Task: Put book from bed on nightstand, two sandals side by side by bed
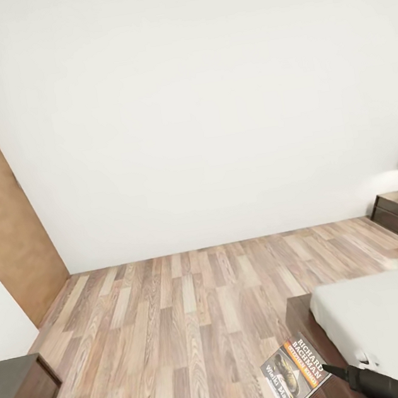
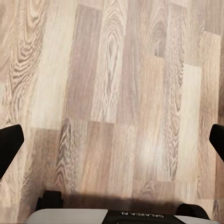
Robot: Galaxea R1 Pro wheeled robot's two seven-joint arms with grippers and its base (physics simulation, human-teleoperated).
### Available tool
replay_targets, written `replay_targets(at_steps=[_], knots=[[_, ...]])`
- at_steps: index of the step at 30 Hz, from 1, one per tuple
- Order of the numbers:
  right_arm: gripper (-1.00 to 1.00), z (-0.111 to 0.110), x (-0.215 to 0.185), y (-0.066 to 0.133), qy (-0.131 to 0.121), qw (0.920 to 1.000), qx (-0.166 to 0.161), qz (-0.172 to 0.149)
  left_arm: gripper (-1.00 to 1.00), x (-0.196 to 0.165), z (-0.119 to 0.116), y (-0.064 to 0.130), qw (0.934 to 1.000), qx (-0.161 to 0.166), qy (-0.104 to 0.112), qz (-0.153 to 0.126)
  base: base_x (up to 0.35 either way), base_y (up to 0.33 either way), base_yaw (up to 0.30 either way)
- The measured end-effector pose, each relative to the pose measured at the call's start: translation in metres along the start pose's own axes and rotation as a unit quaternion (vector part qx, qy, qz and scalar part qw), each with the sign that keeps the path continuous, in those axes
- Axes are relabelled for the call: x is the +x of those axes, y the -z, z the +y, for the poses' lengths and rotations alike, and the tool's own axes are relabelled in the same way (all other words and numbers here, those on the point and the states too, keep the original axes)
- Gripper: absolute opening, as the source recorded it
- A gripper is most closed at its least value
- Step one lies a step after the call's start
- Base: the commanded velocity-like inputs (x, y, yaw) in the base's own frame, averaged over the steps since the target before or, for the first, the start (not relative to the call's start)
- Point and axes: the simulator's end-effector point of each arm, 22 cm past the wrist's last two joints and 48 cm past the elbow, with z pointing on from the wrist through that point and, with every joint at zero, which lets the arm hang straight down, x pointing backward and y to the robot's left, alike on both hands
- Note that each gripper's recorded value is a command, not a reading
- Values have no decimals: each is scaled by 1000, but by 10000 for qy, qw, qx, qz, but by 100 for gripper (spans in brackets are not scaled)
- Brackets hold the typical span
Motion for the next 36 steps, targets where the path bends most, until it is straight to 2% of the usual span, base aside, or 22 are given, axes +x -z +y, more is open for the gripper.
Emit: replay_targets(at_steps=[15, 36], knots=[[-100, 0, 0, 0, 1, 10000, 0, 3, 100, 0, 0, 0, 10000, 0, 0, 0, 307, 81, 0], [-100, 0, 0, 0, 0, 10000, -1, 0, 100, 0, 0, 0, 10000, 0, 0, 1, 307, 3, 0]])
